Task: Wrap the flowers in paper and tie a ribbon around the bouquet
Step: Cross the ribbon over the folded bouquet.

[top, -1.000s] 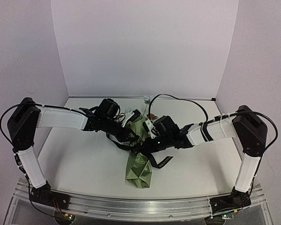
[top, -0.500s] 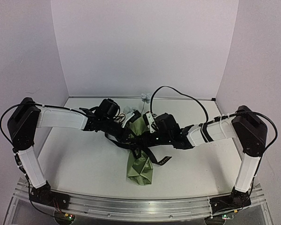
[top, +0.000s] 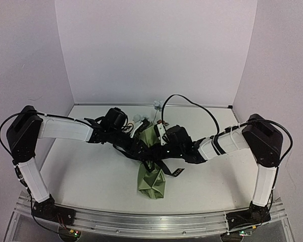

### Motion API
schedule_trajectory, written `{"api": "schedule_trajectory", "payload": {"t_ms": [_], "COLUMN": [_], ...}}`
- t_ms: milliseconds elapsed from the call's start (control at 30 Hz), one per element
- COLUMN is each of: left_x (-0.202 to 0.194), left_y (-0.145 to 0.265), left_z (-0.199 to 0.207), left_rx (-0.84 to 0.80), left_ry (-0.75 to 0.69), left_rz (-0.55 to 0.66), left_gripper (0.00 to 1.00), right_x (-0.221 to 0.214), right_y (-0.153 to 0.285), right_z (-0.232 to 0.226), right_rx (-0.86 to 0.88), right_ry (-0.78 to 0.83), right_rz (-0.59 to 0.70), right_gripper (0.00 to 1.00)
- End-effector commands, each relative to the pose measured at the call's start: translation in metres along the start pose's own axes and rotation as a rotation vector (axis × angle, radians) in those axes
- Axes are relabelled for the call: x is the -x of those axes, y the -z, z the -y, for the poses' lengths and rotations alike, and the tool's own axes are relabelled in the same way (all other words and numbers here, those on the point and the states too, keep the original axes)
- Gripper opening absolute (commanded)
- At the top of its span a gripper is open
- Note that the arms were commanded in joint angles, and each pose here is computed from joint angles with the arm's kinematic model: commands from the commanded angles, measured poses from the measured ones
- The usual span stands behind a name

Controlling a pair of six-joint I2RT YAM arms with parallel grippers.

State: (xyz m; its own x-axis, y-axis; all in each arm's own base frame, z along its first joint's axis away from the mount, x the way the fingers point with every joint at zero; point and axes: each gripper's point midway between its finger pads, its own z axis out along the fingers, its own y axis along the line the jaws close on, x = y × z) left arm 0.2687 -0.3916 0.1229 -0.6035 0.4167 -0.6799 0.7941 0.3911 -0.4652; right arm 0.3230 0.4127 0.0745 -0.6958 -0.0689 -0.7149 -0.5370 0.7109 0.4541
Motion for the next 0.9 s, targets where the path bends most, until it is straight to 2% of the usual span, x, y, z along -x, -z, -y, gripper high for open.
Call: {"api": "schedule_trajectory", "payload": {"t_ms": [0, 200, 367, 533, 867], "left_x": [0.036, 0.057, 0.065, 0.051, 0.029], "left_y": [0.027, 0.054, 0.077, 0.07, 0.033], "left_z": [0.011, 0.009, -0.027, -0.056, -0.054], "left_rx": [0.025, 0.075, 0.212, 0.215, 0.079], "left_ry": [0.018, 0.081, 0.233, 0.398, 0.481], "left_rz": [0.143, 0.257, 0.329, 0.263, 0.131], "left_gripper": [0.62, 0.72, 0.72, 0.65, 0.61], "right_x": [0.012, 0.014, 0.014, 0.018, 0.021], "right_y": [-0.001, -0.001, 0.0, 0.0, 0.0], "right_z": [-0.002, -0.003, -0.003, -0.007, -0.014], "right_rx": [0.008, 0.011, 0.015, 0.03, 0.062], "right_ry": [0.014, 0.018, 0.026, 0.036, 0.043], "right_rz": [0.054, 0.06, 0.065, 0.074, 0.075], "right_gripper": [0.0, 0.0, 0.0, 0.0, 0.0]}}
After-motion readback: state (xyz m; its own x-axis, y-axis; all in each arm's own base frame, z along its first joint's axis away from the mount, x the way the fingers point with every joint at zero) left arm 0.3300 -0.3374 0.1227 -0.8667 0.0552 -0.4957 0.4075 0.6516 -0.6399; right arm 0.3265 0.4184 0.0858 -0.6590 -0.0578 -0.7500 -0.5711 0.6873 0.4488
